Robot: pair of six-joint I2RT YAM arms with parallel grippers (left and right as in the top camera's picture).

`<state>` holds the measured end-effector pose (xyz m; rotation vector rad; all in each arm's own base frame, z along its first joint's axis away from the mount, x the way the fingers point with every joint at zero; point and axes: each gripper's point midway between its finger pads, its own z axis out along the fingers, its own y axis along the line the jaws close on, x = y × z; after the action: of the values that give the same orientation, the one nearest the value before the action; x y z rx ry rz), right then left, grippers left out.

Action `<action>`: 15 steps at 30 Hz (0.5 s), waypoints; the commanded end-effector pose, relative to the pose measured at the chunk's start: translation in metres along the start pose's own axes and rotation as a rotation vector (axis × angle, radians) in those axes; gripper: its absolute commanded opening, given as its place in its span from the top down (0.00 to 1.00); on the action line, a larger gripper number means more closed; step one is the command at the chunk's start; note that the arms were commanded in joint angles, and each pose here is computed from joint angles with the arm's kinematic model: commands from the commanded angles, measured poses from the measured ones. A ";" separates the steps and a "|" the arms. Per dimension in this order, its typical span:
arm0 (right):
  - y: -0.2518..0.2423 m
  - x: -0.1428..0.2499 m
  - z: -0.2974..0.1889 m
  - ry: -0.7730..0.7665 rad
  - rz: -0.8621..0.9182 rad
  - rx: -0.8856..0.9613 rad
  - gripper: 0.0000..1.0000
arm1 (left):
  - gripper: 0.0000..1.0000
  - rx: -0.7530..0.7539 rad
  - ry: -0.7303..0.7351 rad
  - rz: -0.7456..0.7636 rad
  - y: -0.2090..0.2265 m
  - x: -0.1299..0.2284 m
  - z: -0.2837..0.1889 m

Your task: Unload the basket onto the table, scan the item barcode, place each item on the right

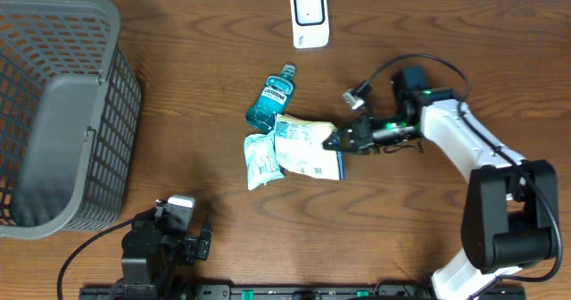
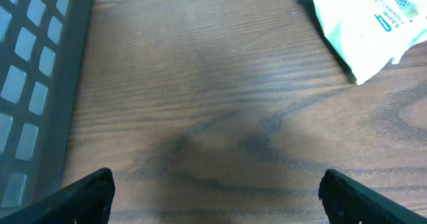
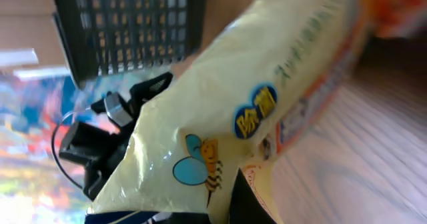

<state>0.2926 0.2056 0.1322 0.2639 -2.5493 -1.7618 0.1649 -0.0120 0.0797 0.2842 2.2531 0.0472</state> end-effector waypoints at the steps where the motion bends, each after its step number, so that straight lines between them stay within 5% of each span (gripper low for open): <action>1: -0.019 -0.002 -0.018 -0.040 0.052 0.052 0.99 | 0.02 0.015 0.038 -0.005 -0.003 0.011 0.002; 8: -0.111 0.020 -0.061 -0.067 0.397 0.607 0.99 | 0.02 0.014 0.038 -0.006 -0.003 0.011 0.002; 15: -0.137 0.028 -0.083 -0.119 0.530 0.812 0.99 | 0.02 0.015 0.038 -0.005 -0.003 0.011 0.002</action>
<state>0.2933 0.1059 0.0496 -0.3245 -2.8560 -0.8215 0.1649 -0.0120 0.0797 0.2840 2.2532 0.0476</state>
